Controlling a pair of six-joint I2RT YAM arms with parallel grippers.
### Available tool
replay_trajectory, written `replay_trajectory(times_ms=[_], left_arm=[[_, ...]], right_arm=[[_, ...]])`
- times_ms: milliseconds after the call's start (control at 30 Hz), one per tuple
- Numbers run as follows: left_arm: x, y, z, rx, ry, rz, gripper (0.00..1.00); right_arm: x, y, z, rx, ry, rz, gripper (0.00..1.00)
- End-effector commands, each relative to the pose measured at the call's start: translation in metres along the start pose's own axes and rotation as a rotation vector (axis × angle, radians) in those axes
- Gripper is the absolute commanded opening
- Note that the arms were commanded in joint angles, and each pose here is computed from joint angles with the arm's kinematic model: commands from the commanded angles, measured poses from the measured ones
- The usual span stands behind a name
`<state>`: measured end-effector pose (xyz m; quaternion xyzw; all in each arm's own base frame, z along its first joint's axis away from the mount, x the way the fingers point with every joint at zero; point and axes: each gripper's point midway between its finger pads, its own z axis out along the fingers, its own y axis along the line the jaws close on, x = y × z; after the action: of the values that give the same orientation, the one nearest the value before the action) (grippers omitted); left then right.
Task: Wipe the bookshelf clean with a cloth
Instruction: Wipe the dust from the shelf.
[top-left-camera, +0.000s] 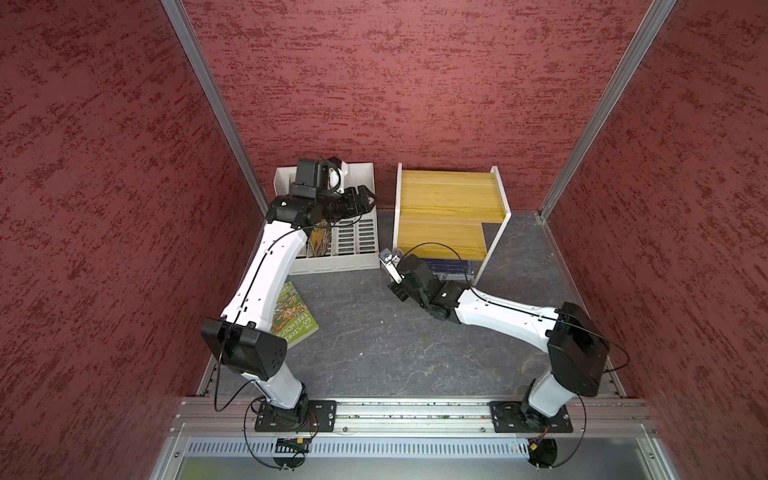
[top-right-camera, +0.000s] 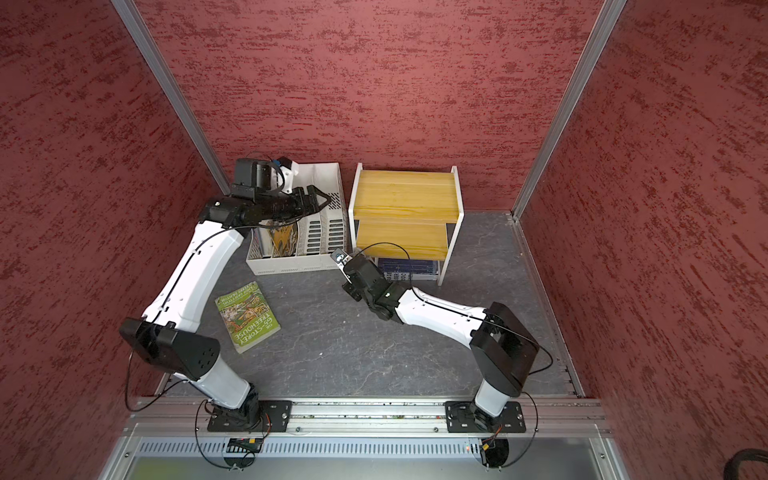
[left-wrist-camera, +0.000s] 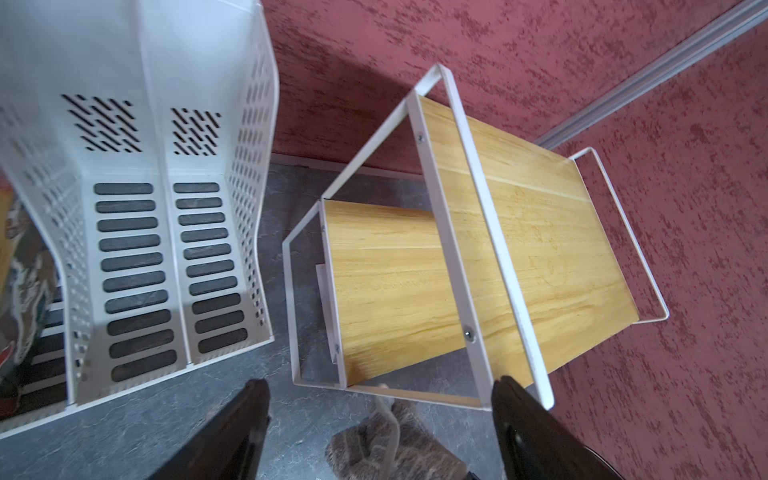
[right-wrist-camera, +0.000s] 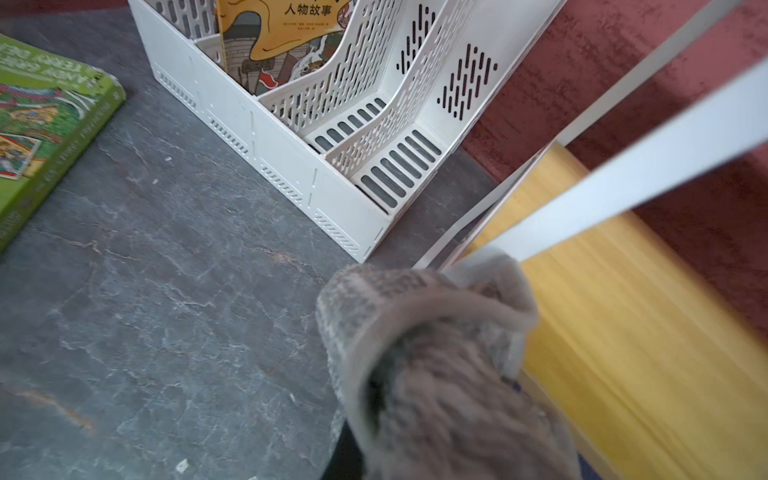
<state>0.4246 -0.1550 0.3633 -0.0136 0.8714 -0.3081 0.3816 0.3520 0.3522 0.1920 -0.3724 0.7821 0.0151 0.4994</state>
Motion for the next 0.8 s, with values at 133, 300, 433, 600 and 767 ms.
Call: replay_trajectory(times_ms=[133,300,433,600,767], left_arm=[[0.003,0.037,-0.031,-0.044,-0.072,-0.063,0.87],[0.009,0.051,-0.044,-0.067,-0.085,-0.088,0.86],[0.01,0.054,-0.049,-0.073,-0.09,-0.093,0.86],[0.01,0.054,-0.051,-0.07,-0.091,-0.093,0.86],[0.009,0.053,-0.051,-0.067,-0.089,-0.092,0.86]], right_arm=[[-0.012,-0.007,0.02,0.074,0.041,-0.157,0.0],[-0.001,0.003,0.036,0.052,0.078,-0.163,0.0],[0.015,0.013,0.047,0.025,0.113,-0.153,0.0],[0.035,0.026,0.06,-0.007,0.154,-0.136,0.0],[0.057,0.04,0.069,-0.05,0.196,-0.117,0.0]])
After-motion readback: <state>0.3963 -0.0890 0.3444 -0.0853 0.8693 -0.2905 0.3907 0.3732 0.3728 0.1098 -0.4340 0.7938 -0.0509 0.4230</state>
